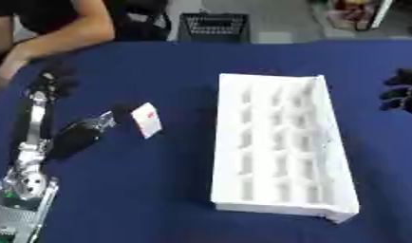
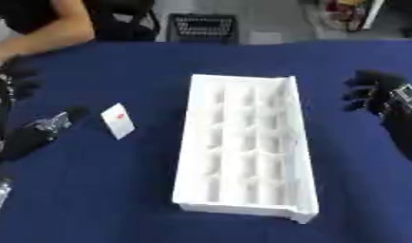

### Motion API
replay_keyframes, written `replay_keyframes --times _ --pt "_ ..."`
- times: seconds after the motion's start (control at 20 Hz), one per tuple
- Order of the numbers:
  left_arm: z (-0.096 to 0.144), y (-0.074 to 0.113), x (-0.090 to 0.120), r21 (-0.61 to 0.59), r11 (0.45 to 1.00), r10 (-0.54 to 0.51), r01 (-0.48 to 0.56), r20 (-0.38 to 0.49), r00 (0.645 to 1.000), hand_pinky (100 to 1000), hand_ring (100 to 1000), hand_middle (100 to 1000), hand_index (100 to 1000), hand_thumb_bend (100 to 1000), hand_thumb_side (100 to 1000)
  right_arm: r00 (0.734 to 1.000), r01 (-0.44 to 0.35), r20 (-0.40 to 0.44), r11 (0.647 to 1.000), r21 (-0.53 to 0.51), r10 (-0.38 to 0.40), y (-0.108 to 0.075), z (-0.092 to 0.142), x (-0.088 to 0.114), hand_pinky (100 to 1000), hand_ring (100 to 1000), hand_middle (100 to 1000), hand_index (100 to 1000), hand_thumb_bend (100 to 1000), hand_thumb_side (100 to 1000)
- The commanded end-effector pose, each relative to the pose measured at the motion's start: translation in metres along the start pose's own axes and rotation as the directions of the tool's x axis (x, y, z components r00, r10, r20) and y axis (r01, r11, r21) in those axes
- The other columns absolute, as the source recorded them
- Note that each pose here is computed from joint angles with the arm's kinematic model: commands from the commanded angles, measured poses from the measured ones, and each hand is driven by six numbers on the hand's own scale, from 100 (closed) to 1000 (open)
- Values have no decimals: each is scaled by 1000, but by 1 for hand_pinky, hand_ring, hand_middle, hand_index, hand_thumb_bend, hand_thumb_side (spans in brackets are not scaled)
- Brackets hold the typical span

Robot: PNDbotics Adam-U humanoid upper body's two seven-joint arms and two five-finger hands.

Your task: Pick up objects on the table and place them in the box.

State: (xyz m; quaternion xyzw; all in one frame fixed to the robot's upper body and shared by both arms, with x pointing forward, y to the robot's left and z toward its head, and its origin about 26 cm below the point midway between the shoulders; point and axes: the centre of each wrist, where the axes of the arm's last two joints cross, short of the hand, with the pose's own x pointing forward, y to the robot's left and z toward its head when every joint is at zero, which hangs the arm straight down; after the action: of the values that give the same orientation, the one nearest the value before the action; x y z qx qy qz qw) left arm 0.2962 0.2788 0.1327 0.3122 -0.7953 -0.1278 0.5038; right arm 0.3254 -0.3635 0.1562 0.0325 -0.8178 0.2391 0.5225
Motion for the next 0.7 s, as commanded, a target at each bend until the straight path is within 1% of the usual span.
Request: replay_keyframes --times 0.05,0.7 --pt "-3 7 5 18 1000 -10 10 26 1000 818 795 803 1000 966 455 999 -30 15 1000 -3 30 -7 -2 8 654 704 737 864 100 928" --pt "-2 8 4 20 1000 -11 10 25 1000 819 789 800 1000 959 457 999 -30 14 1000 -4 30 -7 -1 8 653 703 736 863 100 927"
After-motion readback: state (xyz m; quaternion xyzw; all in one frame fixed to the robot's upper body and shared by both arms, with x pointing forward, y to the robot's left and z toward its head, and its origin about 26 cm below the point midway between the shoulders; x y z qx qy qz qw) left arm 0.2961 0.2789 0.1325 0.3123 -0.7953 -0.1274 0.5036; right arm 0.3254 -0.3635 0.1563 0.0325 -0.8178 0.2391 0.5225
